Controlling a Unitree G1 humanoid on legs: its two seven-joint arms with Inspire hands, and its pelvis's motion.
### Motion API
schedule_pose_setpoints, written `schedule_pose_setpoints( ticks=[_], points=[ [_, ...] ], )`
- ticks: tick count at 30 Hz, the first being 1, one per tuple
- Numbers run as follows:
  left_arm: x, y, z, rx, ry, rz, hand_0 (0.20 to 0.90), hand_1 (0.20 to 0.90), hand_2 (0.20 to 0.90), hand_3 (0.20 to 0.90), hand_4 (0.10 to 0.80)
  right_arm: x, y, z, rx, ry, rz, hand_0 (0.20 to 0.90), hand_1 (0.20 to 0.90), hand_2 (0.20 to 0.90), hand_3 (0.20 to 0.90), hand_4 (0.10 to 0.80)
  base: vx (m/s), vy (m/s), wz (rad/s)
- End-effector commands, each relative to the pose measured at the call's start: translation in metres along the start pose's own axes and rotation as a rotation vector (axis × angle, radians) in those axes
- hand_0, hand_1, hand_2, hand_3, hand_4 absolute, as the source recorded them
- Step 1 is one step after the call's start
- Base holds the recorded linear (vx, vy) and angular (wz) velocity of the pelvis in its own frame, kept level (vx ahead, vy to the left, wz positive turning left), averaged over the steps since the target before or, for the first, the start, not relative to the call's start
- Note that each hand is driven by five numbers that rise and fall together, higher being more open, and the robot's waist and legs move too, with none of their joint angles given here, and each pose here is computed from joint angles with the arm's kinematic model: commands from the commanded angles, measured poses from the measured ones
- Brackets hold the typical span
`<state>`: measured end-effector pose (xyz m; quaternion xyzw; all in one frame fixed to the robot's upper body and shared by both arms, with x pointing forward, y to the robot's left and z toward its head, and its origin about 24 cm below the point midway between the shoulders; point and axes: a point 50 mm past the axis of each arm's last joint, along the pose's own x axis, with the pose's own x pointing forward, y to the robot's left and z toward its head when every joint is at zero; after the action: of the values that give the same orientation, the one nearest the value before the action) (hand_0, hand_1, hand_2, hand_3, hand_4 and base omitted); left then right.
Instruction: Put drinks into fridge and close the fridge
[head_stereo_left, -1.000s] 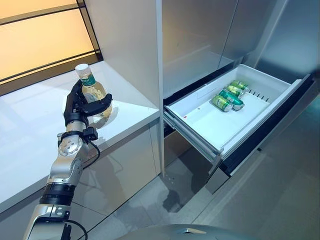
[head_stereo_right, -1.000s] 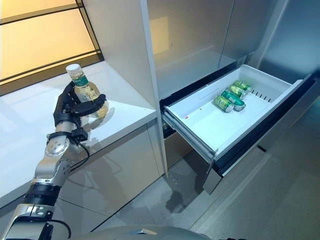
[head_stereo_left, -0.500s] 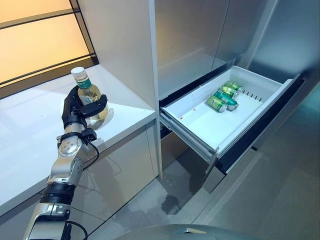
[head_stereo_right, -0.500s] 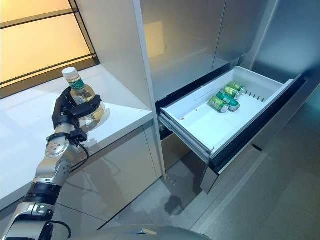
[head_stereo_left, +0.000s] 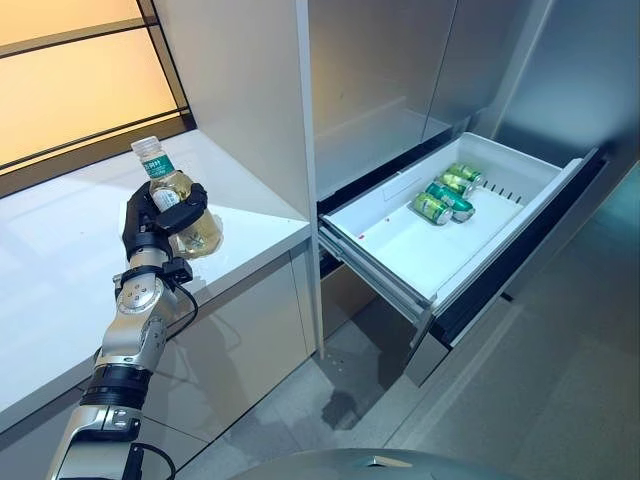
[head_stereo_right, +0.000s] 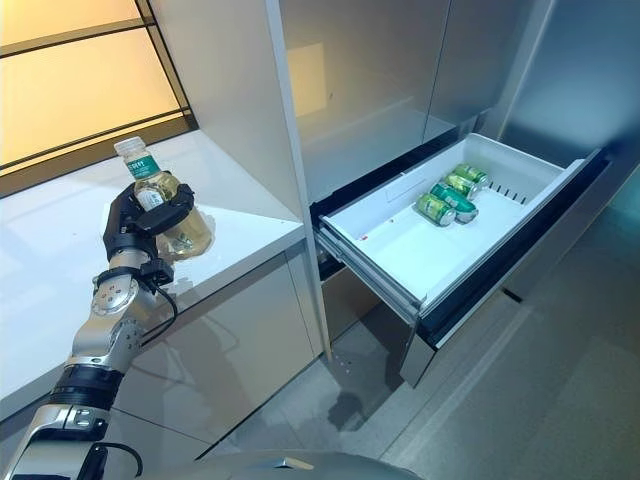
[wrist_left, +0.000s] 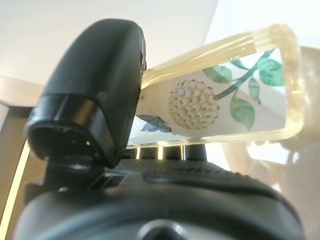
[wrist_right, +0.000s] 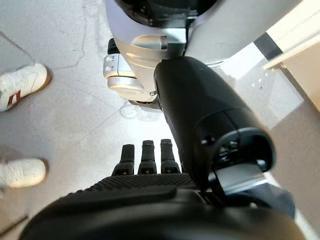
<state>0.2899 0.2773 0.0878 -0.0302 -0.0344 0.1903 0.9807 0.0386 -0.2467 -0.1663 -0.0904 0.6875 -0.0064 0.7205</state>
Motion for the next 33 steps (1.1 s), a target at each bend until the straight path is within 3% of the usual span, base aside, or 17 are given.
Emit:
schedule_pose_setpoints(
  ticks=[1,9,15,27,31,33],
  points=[
    [0.023,-0.029,0.108,-0.113,-0.468,-0.097,0.300,0.300,0.300,0.200,0.100,-0.001,0.010,0.024,-0.214,-0.093,0.082,0.900,0.900,0.900,0.900,0.800,0.000,0.000,0.00],
    [0.013,-0.046,0.121,-0.128,-0.514,-0.198,0.300,0.300,0.300,0.200,0.100,-0.017,0.033,0.084,-0.677,-0.299,0.136,0.900,0.900,0.900,0.900,0.800,-0.004,-0.006,0.02],
    [0.002,-0.061,0.125,-0.138,-0.548,-0.278,0.300,0.300,0.300,0.200,0.100,-0.033,0.045,0.117,-0.878,-0.405,0.138,0.900,0.900,0.900,0.900,0.800,-0.001,0.000,0.03],
    [-0.022,-0.081,0.138,-0.193,-0.639,-0.448,0.300,0.300,0.300,0.200,0.100,-0.086,0.070,0.180,-1.019,-0.760,0.145,0.900,0.900,0.900,0.900,0.800,-0.024,0.007,0.06],
    [-0.027,-0.083,0.140,-0.226,-0.656,-0.488,0.300,0.300,0.300,0.200,0.100,-0.072,0.082,0.166,-1.035,-0.824,0.155,0.900,0.900,0.900,0.900,0.800,-0.006,0.028,0.01],
    [-0.030,-0.087,0.153,-0.246,-0.671,-0.528,0.300,0.300,0.300,0.200,0.100,-0.079,0.097,0.168,-1.043,-0.890,0.161,0.900,0.900,0.900,0.900,0.800,-0.050,0.047,0.09]
  ],
)
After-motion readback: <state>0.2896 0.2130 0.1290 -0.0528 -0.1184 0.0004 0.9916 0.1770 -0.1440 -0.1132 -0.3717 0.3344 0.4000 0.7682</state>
